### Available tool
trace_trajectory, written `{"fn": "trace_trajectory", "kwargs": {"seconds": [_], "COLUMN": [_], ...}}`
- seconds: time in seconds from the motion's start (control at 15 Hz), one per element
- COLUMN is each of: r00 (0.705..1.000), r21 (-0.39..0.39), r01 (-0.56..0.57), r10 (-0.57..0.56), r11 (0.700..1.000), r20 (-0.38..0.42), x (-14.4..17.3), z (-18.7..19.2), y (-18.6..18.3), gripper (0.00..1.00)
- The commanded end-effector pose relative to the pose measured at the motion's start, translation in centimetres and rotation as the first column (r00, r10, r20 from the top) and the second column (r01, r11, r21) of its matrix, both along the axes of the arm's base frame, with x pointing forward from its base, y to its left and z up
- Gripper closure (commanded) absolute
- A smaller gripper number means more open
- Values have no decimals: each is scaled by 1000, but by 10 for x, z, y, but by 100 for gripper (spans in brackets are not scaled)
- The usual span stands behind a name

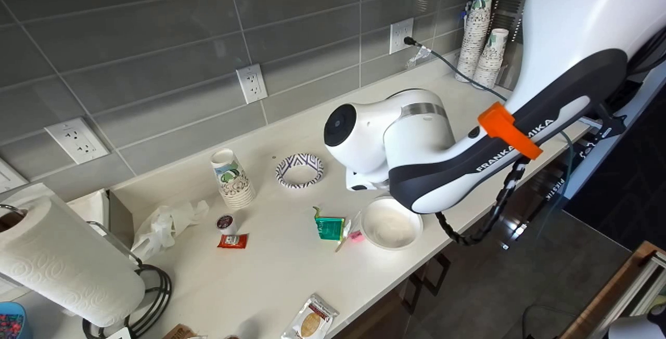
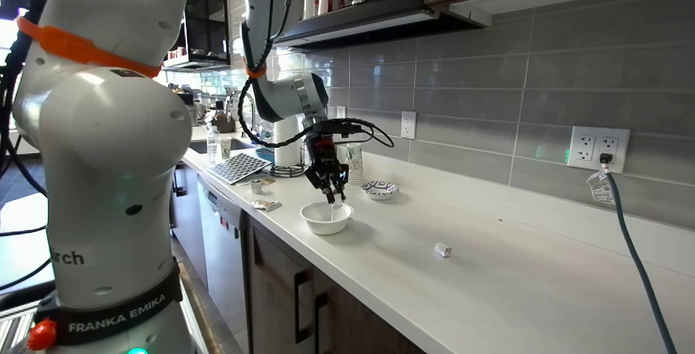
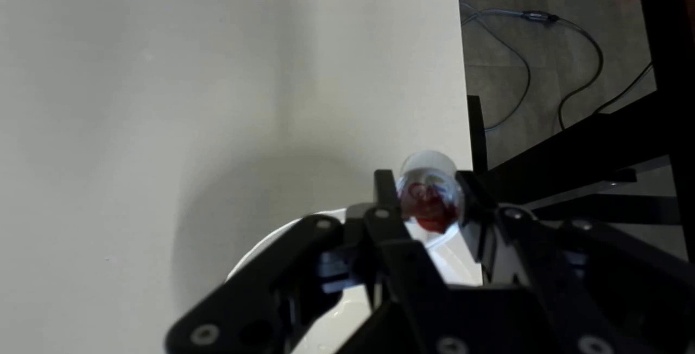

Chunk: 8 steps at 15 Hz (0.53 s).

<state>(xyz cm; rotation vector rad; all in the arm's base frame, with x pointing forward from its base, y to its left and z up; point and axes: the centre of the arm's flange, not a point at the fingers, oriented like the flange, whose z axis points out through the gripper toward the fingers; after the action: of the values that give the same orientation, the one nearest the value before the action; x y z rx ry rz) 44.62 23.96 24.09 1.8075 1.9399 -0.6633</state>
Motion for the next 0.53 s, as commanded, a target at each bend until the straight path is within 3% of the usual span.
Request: {"fn": "trace_trajectory", "kwargs": {"seconds": [0.0, 0.47], "r00": [999, 998], "r21": [-36, -41], "r01": [-33, -55], "r10": [32, 54], "r11": [999, 998], "r20": [-14, -22], "x": [2, 1], "z": [-2, -1], "y": [7, 11], "gripper": [69, 69]}}
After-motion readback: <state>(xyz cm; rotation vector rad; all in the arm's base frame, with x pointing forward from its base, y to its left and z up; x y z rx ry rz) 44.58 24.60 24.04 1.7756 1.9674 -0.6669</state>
